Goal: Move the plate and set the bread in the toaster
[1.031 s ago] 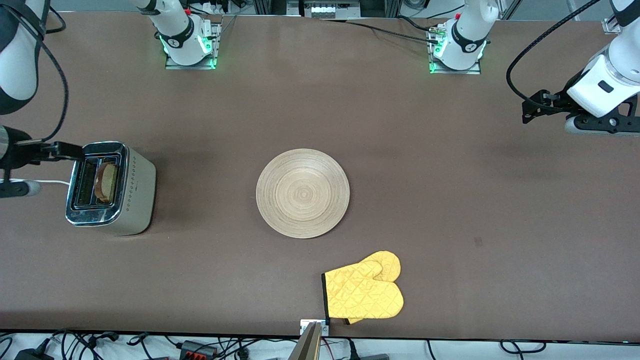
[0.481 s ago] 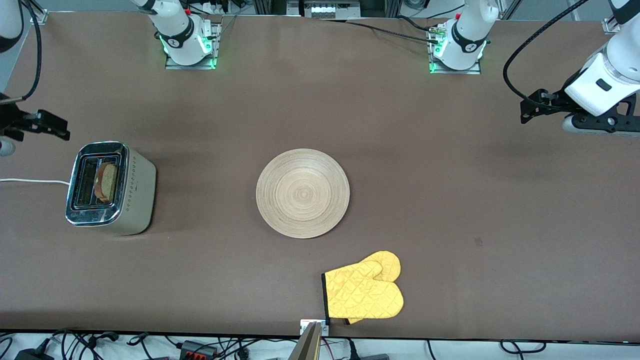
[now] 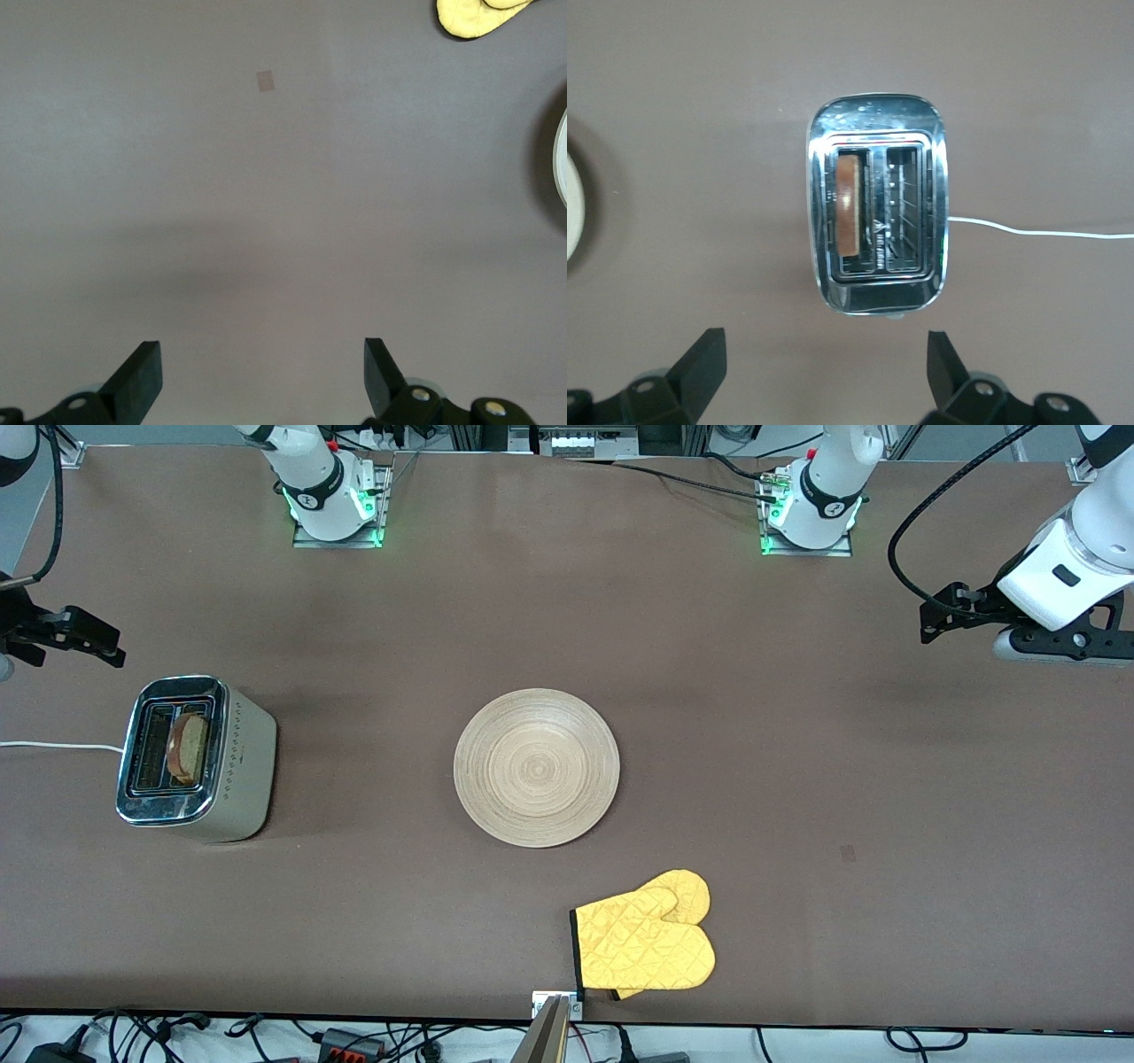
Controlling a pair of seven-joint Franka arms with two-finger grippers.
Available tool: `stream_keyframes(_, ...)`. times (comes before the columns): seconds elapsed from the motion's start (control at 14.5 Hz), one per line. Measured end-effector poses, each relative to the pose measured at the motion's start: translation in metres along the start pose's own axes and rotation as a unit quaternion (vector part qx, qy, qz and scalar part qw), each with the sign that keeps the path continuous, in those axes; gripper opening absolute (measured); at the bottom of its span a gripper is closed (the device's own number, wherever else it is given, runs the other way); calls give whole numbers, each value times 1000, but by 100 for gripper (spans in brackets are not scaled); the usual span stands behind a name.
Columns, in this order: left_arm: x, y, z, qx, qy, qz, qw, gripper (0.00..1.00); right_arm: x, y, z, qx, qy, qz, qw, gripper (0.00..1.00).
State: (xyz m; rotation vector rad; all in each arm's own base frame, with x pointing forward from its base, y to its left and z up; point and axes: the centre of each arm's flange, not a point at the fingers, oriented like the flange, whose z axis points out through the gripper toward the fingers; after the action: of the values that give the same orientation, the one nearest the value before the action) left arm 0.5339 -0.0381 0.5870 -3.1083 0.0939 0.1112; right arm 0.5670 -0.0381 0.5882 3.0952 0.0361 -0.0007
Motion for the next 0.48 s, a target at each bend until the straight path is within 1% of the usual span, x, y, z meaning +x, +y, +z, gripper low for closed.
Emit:
stream_keyframes(0.07, 0, 0, 0, 0, -1, 0, 1000, 100, 0, -4, 0, 9, 1, 3, 1000, 100)
stream_keyframes(0.21, 0, 1, 0, 0, -1, 1, 1000, 100, 1, -6, 0, 37, 5, 11, 999, 100)
stream_keyframes(0.34, 0, 1, -1, 0, 0, 1, 1000, 100, 2, 4, 3, 56, 5, 25, 998, 100)
stream_keyframes(0.48, 0, 2, -3, 0, 1, 1, 1000, 100, 0, 18, 7, 68, 1, 41, 997, 100)
